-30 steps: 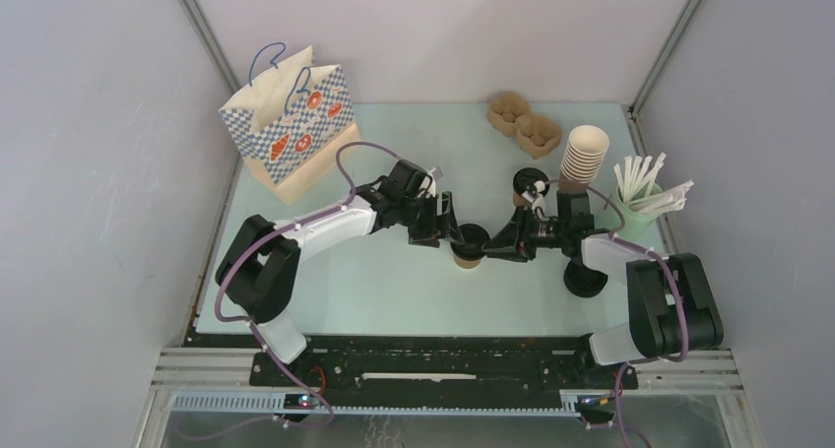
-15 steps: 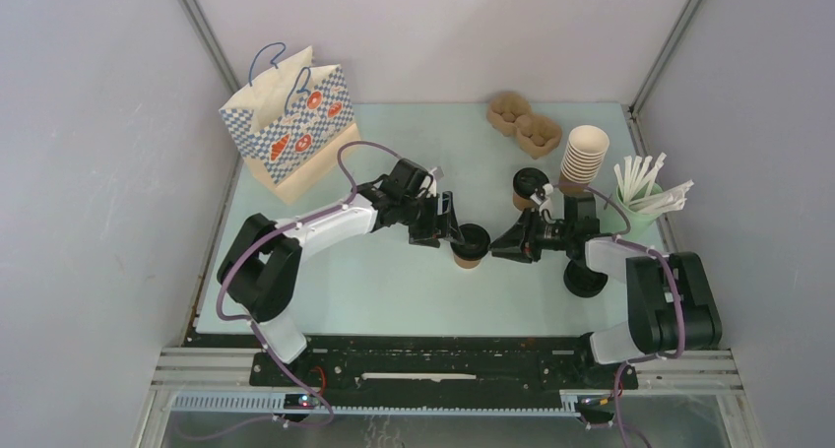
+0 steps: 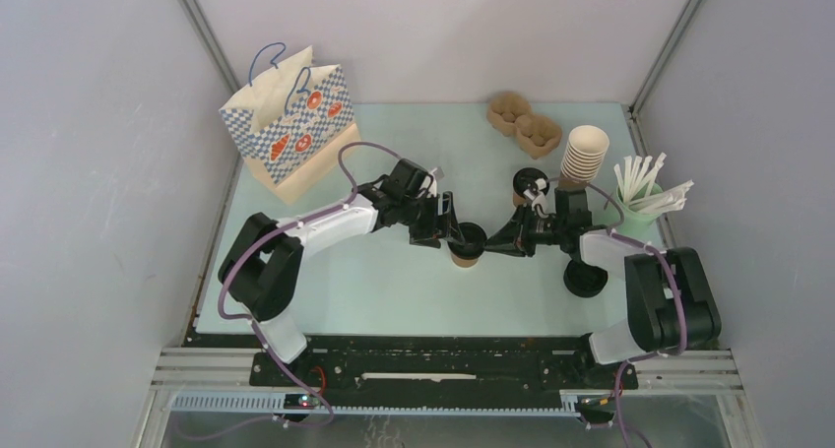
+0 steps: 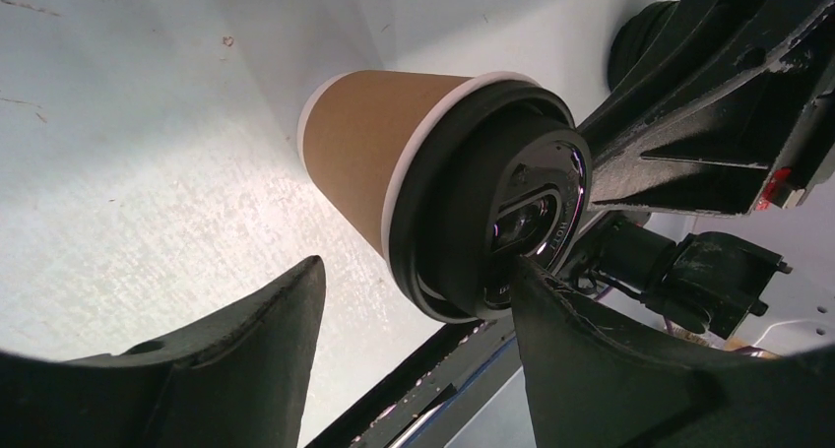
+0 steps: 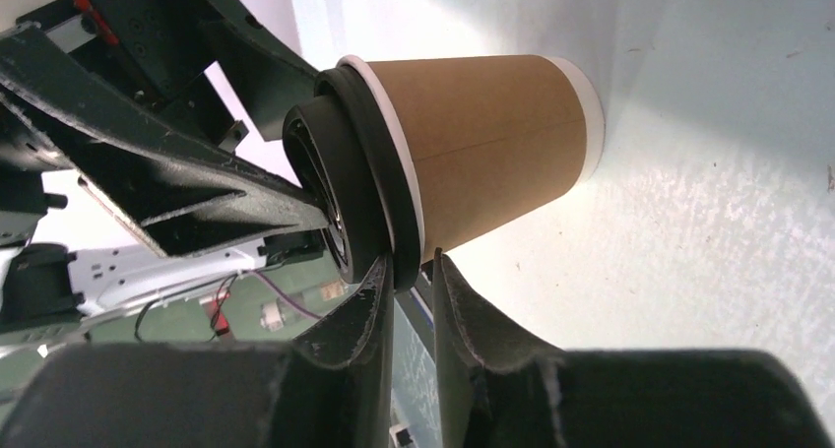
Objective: Pack the takeout coffee
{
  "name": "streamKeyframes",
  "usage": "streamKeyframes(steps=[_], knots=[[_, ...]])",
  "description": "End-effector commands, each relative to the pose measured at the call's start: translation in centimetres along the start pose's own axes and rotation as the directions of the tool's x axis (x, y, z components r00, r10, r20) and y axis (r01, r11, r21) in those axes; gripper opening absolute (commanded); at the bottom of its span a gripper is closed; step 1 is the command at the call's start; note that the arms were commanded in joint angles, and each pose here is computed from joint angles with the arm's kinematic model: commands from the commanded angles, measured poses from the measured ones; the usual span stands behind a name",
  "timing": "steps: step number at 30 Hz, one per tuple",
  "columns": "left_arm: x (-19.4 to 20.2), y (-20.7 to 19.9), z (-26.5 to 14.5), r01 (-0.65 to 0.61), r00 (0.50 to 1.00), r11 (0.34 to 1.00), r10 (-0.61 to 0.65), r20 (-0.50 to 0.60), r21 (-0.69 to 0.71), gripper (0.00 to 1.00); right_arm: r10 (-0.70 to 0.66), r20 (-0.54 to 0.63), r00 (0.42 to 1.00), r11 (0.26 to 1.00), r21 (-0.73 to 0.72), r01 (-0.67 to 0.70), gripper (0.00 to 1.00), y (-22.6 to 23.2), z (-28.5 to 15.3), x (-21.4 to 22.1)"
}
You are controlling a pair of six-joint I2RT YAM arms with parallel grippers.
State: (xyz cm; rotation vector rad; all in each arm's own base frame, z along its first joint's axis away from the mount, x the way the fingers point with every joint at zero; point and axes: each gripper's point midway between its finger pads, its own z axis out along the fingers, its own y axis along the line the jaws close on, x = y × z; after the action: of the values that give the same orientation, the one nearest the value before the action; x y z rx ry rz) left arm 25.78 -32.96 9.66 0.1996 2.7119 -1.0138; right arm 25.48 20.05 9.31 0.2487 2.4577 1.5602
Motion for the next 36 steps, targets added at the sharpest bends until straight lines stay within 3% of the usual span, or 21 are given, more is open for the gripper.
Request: streamKeyframes(steps=[1,5,8,12,15,22,28,31,34,36], knots=[[5.3,9.1,2.0,0.020,0.991,0.951,-0.060,-0.121,-0.308,0.72,0.065,0.055,0.996,0.885,0.458,-0.083,0.24,-9.6,-0.4,2.5],[5.9,9.8,1.8,0.024,0.991,0.945,-0.067,-0.120,-0.325,0.72,0.087,0.038,0.996,0.858,0.505,-0.094,0.26,-11.5,-0.6,2.9],[4.2,8.0,0.3,-0.014,0.996,0.953,-0.014,-0.091,-0.302,0.74,-0.008,0.002,1.000,0.932,0.363,0.007,0.30,-8.0,0.6,2.4],[-0.2,2.5,-2.1,-0.067,0.998,0.977,0.065,-0.013,-0.200,0.81,-0.074,-0.071,0.995,0.983,0.162,0.085,0.35,-2.1,1.9,2.3],[-2.9,-0.9,-2.9,-0.083,0.996,0.988,0.086,0.021,-0.128,0.84,-0.116,-0.040,0.992,0.987,0.110,0.120,0.46,0.6,1.5,1.2],[-4.4,-3.2,-3.9,-0.071,0.995,0.995,0.075,0.063,-0.064,0.89,-0.151,-0.019,0.988,0.986,0.068,0.152,0.51,3.7,0.5,-0.3],[-3.4,-1.3,-5.7,-0.042,0.994,0.993,0.054,0.100,-0.113,0.94,-0.162,-0.030,0.986,0.985,0.049,0.163,0.56,4.9,0.9,0.1],[-1.7,0.3,-7.4,-0.028,0.990,0.990,0.047,0.132,-0.137,0.98,-0.174,-0.054,0.983,0.982,0.070,0.178,0.67,4.8,0.6,1.2],[0.6,1.2,-8.2,-0.025,0.989,0.998,0.034,0.143,-0.064,1.00,-0.225,-0.111,0.968,0.968,0.087,0.235,0.79,4.5,-0.6,2.9],[3.3,1.5,-7.6,-0.039,0.996,0.999,0.039,0.075,0.001,1.00,-0.227,-0.178,0.958,0.955,0.152,0.255,0.83,3.1,-1.9,4.2]])
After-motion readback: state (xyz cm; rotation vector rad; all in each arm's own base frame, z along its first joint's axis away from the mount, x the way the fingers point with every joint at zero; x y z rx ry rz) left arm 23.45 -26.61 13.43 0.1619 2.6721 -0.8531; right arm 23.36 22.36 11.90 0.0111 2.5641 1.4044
